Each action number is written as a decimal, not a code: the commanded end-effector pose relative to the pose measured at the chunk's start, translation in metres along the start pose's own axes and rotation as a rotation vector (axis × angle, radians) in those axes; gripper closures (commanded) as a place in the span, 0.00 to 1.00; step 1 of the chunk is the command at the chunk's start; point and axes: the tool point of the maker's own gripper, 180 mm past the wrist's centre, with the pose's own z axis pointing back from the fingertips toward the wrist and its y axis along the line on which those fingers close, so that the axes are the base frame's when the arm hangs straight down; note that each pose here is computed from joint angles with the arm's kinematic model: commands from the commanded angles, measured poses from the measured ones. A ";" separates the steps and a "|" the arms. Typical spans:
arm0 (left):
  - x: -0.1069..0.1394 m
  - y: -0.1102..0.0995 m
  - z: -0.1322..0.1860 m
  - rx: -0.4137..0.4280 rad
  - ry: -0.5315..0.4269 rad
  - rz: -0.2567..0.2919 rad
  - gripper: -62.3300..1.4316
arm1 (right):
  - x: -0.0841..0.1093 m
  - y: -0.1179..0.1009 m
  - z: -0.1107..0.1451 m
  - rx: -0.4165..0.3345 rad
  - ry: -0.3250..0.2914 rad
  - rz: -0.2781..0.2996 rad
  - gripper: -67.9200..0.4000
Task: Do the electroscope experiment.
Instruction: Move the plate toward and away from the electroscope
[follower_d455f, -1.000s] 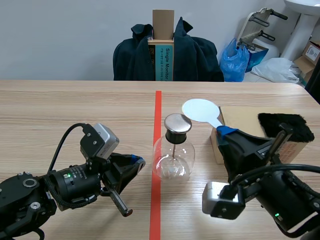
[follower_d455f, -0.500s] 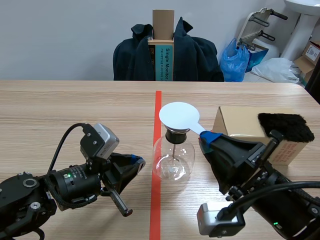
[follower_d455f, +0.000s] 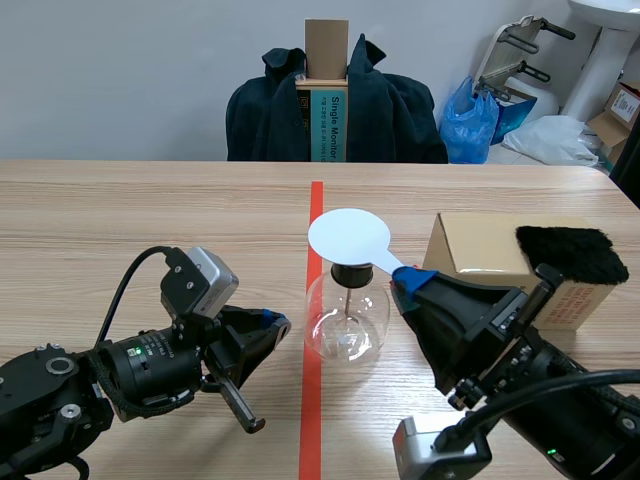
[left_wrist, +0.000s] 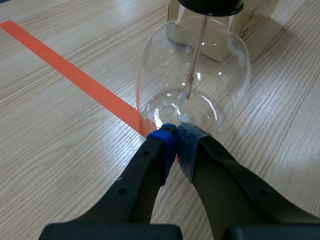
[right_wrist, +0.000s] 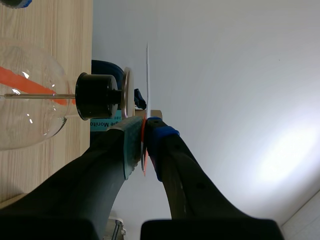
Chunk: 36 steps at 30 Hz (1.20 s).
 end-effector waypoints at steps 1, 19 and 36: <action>0.015 0.000 -0.003 -0.003 -0.049 -0.002 0.94 | -0.006 -0.009 -0.002 -0.025 0.000 0.033 0.98; 0.015 0.000 -0.003 -0.003 -0.049 -0.002 0.94 | -0.037 -0.010 0.001 -0.027 0.170 0.031 0.98; 0.015 0.000 -0.003 -0.003 -0.049 -0.002 0.94 | -0.085 -0.011 0.017 -0.031 0.454 0.027 0.98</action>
